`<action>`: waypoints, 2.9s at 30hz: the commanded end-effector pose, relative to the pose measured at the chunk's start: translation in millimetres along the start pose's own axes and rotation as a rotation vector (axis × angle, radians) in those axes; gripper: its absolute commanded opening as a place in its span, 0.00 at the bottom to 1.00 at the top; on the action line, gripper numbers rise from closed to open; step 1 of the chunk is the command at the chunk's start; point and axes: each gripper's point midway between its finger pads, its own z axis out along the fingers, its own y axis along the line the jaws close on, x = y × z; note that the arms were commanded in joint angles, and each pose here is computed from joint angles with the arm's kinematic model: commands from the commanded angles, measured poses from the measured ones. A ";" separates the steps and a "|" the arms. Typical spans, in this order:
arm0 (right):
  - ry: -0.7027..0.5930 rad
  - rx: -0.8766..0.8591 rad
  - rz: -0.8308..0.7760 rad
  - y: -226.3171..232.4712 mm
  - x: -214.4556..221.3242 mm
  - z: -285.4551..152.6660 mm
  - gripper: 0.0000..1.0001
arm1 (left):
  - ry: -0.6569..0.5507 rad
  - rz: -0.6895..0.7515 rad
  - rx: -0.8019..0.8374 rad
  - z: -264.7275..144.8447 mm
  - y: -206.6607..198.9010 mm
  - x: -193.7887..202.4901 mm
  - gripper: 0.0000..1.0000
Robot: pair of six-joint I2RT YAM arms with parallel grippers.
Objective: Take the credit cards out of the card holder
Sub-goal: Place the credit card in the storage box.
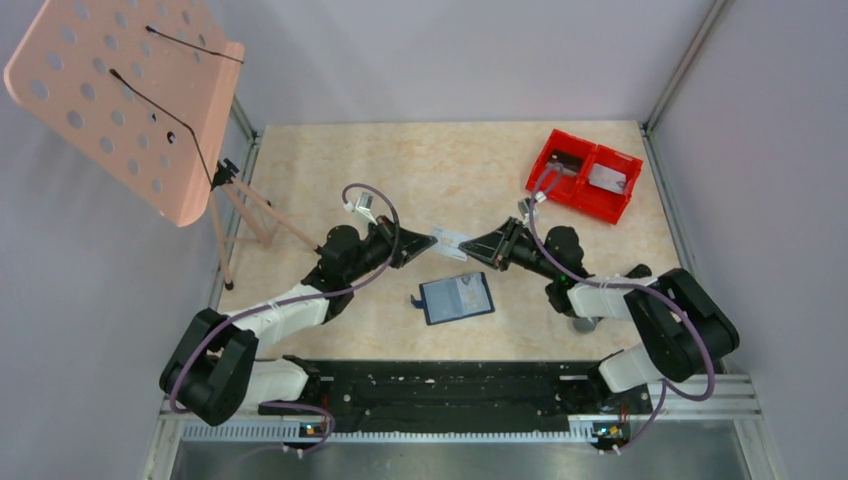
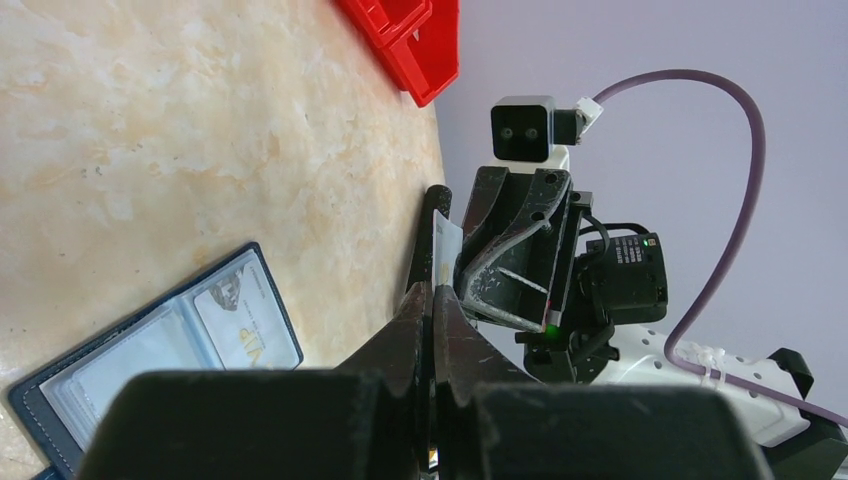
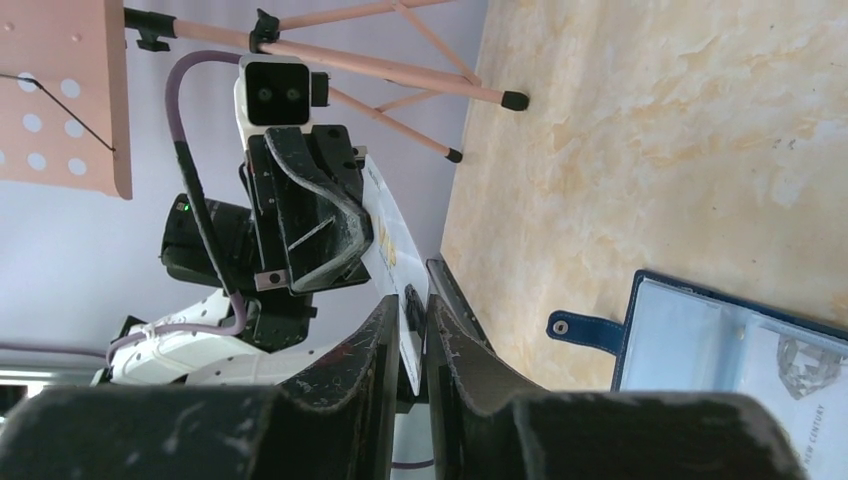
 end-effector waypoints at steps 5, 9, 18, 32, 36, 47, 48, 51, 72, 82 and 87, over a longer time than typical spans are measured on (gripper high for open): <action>-0.020 -0.078 -0.046 17.9 -2.4 1.1 0.20 | -0.037 0.032 0.070 -6.7 -18.1 -7.2 0.00; -0.022 -0.072 -0.041 15.4 -1.4 0.0 0.18 | -0.036 0.027 0.073 -9.2 -18.5 -7.4 0.00; -0.025 -0.076 -0.045 16.0 0.0 -2.8 0.01 | -0.042 0.016 0.079 -11.5 -19.0 -8.9 0.00; -0.072 0.178 -0.172 -9.0 -74.4 -28.4 0.00 | 0.115 0.124 -0.104 -16.2 7.9 11.5 0.74; -0.160 0.424 -0.269 -24.3 -125.7 -56.3 0.00 | 0.141 0.210 -0.187 -25.5 15.7 11.0 0.73; -0.426 1.102 -0.418 -37.5 -268.5 -167.1 0.00 | 0.204 0.522 -0.400 -63.7 2.0 -15.9 0.73; -0.438 1.143 -0.420 -39.6 -276.8 -174.9 0.00 | 0.204 0.542 -0.418 -68.3 0.1 -18.8 0.73; -0.423 1.219 -0.412 -52.8 -293.2 -184.5 0.00 | 0.193 0.592 -0.443 -79.1 -9.8 -26.3 0.73; -0.310 1.340 -0.296 -131.6 -327.9 -207.5 0.00 | -0.128 0.790 -0.546 -135.1 -25.8 -76.5 0.72; -0.369 1.262 -0.345 -90.6 -353.0 -207.3 0.00 | -0.134 0.789 -0.558 -134.8 -24.2 -78.4 0.72; -0.339 1.295 -0.355 -103.7 -359.8 -210.6 0.00 | -0.137 0.791 -0.562 -135.1 -24.0 -79.3 0.72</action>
